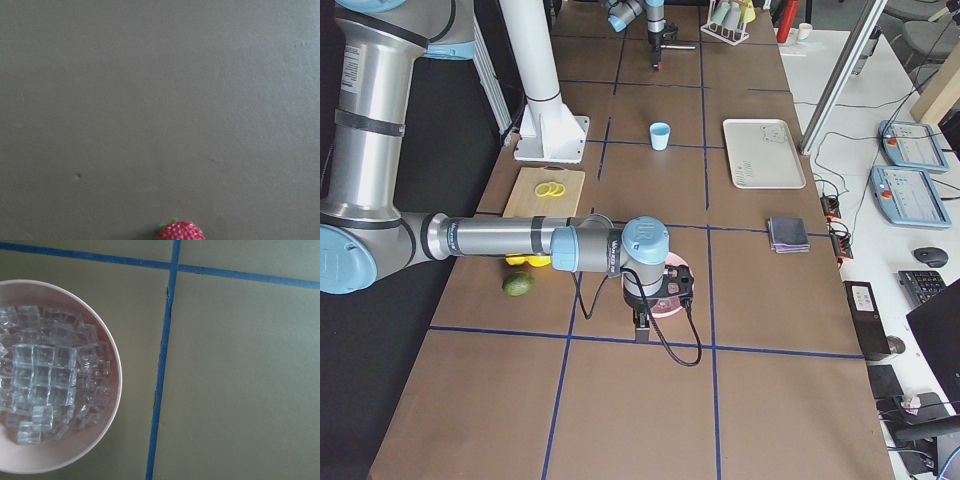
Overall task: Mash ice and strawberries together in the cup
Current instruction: 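Lift the strawberry with the left gripper and carry it over the blue cup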
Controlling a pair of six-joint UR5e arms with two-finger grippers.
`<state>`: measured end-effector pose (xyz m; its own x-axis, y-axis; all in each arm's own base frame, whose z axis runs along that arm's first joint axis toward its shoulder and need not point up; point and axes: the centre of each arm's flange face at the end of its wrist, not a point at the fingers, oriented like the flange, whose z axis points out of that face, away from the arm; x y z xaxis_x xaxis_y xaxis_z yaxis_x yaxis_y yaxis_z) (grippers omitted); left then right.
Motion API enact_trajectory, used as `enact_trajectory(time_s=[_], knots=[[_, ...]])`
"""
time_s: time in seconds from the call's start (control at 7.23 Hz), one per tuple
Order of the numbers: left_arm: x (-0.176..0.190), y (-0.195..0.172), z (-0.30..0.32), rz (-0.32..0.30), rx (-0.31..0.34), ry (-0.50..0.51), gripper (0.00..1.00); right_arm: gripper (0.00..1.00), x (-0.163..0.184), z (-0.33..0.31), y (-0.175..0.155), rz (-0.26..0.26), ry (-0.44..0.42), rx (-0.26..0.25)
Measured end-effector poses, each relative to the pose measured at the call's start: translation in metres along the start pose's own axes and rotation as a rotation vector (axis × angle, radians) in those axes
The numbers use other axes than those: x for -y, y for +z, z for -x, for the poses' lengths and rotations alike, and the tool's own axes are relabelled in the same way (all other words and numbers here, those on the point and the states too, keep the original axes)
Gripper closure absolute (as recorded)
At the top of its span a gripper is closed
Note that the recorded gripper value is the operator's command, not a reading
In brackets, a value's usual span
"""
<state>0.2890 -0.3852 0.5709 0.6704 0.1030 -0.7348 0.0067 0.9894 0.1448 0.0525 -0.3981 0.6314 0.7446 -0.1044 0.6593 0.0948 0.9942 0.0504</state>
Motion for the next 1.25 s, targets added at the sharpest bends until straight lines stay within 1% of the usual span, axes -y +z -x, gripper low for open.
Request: enact_trajectory(time_s=[0.42, 0.69, 0.83, 0.97, 1.25], knots=[[0.001, 0.0, -0.001, 0.0, -0.001, 0.001, 0.98, 0.0, 0.0, 0.0, 0.0, 0.0, 0.0, 0.0], [0.006, -0.009, -0.015, 0.0, -0.002, 0.001, 0.98, 0.01, 0.0, 0.0, 0.0, -0.001, -0.002, 0.0], [0.017, -0.02, -0.038, 0.007, 0.009, -0.005, 0.98, 0.0, 0.0, 0.0, -0.001, -0.002, -0.002, 0.0], [0.035, -0.032, -0.073, 0.016, 0.021, -0.012, 0.97, 0.0, 0.0, 0.001, -0.001, -0.002, -0.002, 0.0], [0.083, -0.059, -0.162, 0.015, 0.022, -0.02, 0.96, 0.0, 0.0, 0.001, -0.001, -0.002, -0.003, 0.0]])
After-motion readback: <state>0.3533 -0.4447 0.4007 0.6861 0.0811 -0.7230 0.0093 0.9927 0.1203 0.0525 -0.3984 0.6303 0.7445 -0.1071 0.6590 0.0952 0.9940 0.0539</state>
